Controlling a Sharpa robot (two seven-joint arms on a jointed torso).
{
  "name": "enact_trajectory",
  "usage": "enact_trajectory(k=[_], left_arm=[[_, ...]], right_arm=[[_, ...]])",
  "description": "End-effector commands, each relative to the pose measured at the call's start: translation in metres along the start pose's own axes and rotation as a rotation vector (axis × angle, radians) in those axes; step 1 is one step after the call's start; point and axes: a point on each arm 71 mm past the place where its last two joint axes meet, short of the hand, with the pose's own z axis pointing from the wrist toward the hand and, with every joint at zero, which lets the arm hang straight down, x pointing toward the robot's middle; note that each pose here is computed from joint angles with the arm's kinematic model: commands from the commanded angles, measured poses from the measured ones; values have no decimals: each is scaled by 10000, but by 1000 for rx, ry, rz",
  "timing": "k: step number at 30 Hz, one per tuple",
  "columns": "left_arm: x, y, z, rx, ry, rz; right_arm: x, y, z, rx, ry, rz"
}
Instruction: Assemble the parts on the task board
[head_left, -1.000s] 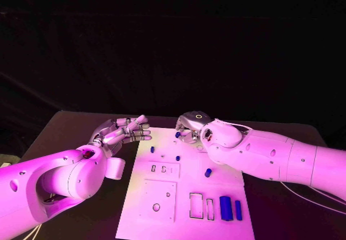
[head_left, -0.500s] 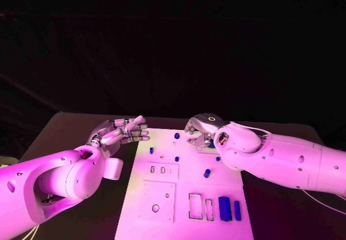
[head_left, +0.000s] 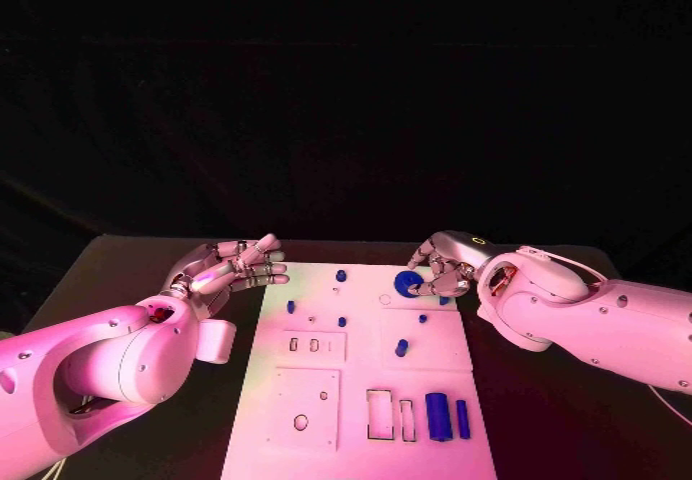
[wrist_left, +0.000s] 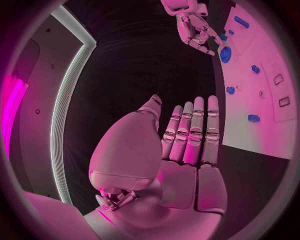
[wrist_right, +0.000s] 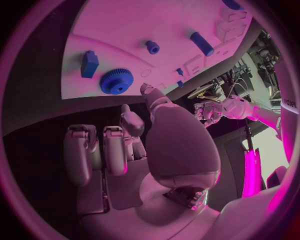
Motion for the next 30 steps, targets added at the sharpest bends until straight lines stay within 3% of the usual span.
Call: enact_trajectory(k=[1,30], left_arm=[[28,-7,7,3,24,-9],[25,-3,11,-1,26,-10]], right_arm=[[45,-84,3,58,73,42],[153,-131,221,97,93,36]])
